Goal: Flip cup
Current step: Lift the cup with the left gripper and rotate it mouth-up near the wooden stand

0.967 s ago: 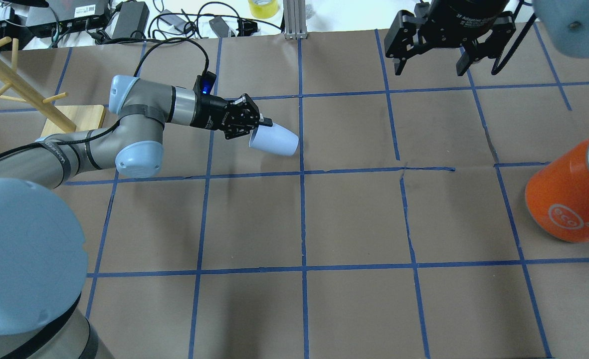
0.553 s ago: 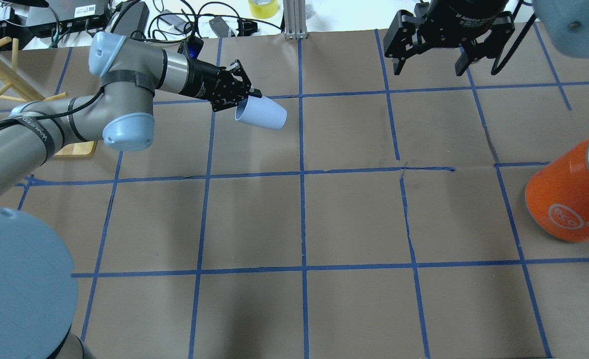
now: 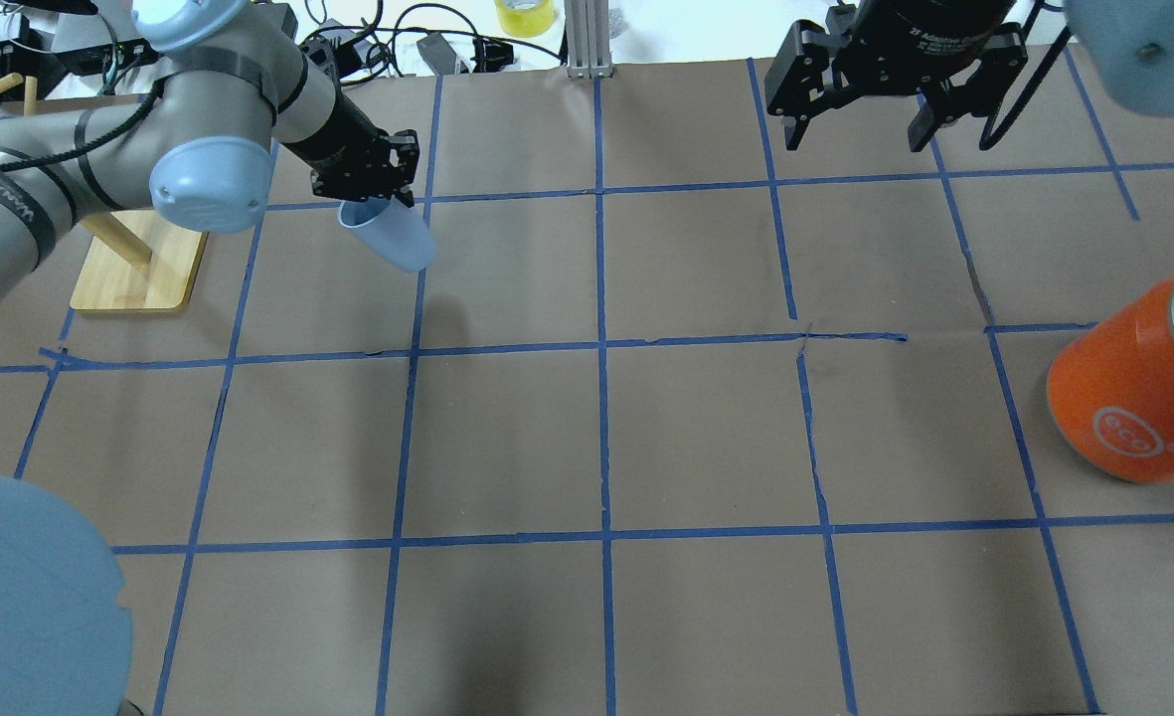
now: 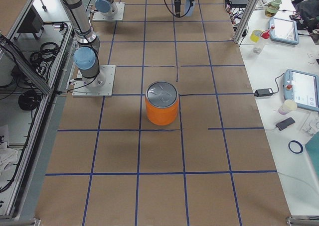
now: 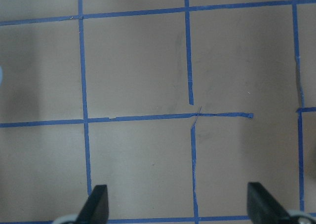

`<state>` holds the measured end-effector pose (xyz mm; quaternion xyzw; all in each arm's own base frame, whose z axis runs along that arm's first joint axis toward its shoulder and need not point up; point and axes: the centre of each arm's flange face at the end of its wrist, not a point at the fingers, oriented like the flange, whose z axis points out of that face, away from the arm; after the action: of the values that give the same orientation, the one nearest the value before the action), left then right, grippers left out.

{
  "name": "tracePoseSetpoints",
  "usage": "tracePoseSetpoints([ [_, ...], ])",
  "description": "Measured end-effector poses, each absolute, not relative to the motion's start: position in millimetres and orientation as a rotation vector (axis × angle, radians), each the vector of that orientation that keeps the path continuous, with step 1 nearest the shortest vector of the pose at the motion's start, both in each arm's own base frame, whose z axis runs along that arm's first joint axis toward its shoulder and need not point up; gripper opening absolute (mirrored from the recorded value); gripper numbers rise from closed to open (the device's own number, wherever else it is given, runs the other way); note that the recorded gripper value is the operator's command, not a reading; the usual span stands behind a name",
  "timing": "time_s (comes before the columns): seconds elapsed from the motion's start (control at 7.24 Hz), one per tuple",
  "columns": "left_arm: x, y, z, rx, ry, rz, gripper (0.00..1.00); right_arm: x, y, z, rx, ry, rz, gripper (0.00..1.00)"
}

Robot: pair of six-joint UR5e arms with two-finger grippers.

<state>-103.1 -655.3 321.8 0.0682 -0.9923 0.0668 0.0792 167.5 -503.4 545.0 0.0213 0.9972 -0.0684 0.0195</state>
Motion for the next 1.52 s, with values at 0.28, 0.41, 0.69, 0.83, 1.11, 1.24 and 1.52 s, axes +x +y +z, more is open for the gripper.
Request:
tracePoseSetpoints([
  [0.28, -62, -670, 327, -0.037, -3.139, 0.218, 0.0, 168, -503, 545, 0.064, 3.095, -0.209, 1.0],
  [0.41, -47, -677, 318, -0.114, -3.172, 0.24, 0.0, 168, -503, 544, 0.062, 3.095, -0.209, 1.0],
  [0.69, -34, -689, 292, -0.14, -3.219, 0.304, 0.0, 167, -503, 544, 0.061, 3.096, -0.208, 1.0],
  [0.83, -34, -688, 281, -0.133, -3.229, 0.321, 0.0, 167, -503, 544, 0.061, 3.096, -0.208, 1.0],
  [1.11, -37, -685, 269, -0.042, -3.22, 0.396, 0.0, 168, -502, 545, 0.061, 3.095, -0.211, 1.0],
  [1.24, -40, -684, 266, -0.006, -3.208, 0.416, 0.0, 168, -502, 545, 0.06, 3.095, -0.212, 1.0],
  [1.52, -52, -681, 260, 0.085, -3.183, 0.413, 0.07, 168, -502, 546, 0.059, 3.095, -0.213, 1.0],
])
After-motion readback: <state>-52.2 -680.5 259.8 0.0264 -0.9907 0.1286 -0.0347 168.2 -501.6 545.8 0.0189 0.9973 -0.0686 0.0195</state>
